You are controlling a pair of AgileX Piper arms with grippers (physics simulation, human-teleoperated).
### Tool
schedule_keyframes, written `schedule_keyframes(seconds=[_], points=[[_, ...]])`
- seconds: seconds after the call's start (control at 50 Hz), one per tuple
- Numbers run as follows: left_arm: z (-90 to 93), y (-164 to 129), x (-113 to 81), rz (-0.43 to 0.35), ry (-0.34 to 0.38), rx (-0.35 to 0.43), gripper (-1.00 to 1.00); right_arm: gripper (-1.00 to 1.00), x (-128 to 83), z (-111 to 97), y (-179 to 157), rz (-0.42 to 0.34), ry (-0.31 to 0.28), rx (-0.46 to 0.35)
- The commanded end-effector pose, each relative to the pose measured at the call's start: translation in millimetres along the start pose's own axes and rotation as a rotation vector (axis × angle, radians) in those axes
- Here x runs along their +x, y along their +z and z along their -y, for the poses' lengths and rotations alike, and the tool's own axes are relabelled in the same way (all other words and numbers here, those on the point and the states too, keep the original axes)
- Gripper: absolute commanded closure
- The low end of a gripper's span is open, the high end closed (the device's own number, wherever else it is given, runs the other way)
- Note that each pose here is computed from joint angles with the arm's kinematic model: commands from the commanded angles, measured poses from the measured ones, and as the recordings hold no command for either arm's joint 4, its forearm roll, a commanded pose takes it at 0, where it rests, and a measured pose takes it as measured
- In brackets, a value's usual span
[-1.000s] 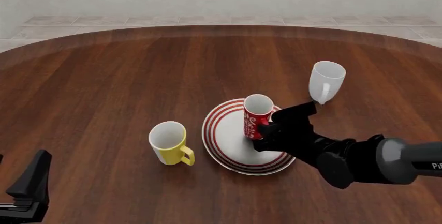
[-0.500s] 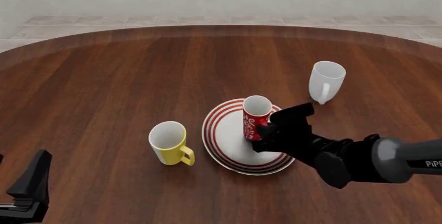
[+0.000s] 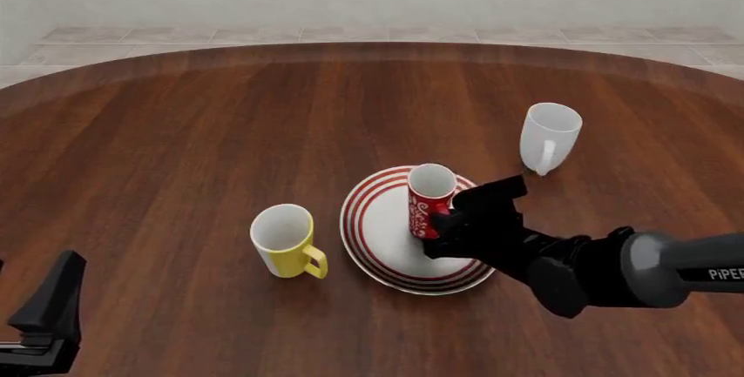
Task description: Pick up the red mug and put it on the plate
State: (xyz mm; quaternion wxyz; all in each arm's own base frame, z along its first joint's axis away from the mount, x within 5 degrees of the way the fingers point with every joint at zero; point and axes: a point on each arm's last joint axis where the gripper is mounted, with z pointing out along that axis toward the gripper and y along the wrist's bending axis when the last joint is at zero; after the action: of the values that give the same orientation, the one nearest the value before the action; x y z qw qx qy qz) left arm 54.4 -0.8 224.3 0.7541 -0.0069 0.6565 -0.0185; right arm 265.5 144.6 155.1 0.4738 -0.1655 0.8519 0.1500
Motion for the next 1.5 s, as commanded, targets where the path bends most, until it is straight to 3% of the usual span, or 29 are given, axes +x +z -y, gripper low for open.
schedule_keyframes(seconds=[0.02, 0.88, 0.9, 0.98, 1.02, 1.04, 1.18, 1.5], points=[[-0.1, 0.2, 3.0, 0.0, -0.002, -0.001, -1.0, 1.0, -0.2, 0.3, 0.5, 0.004, 0.005, 0.0], [0.0, 0.0, 0.4, 0.002, -0.005, 0.0, -1.0, 1.0, 8.3, 2.7, 11.5, -0.037, 0.031, 0.009], [-0.1, 0.0, 0.3, 0.003, -0.005, -0.001, -1.0, -1.0, 8.1, 9.6, 10.1, -0.034, 0.034, 0.028], [0.0, 0.0, -0.4, 0.004, -0.004, -0.001, -1.0, -1.0, 8.6, 2.8, 12.3, -0.042, 0.032, 0.01], [-0.1, 0.1, 1.1, 0.004, -0.005, -0.001, -1.0, -1.0, 8.2, 8.9, 11.4, -0.039, 0.029, 0.027], [-0.1, 0.1, 1.9, 0.004, -0.005, -0.001, -1.0, -1.0, 8.3, 1.0, 12.8, -0.042, 0.034, 0.005], [-0.1, 0.0, 0.5, 0.005, -0.005, -0.001, -1.0, -1.0, 9.5, 9.2, 14.0, -0.05, 0.044, 0.029], [0.1, 0.0, -0.9, 0.007, -0.005, 0.001, -1.0, -1.0, 1.1, 4.4, 3.7, -0.025, 0.003, 0.015]])
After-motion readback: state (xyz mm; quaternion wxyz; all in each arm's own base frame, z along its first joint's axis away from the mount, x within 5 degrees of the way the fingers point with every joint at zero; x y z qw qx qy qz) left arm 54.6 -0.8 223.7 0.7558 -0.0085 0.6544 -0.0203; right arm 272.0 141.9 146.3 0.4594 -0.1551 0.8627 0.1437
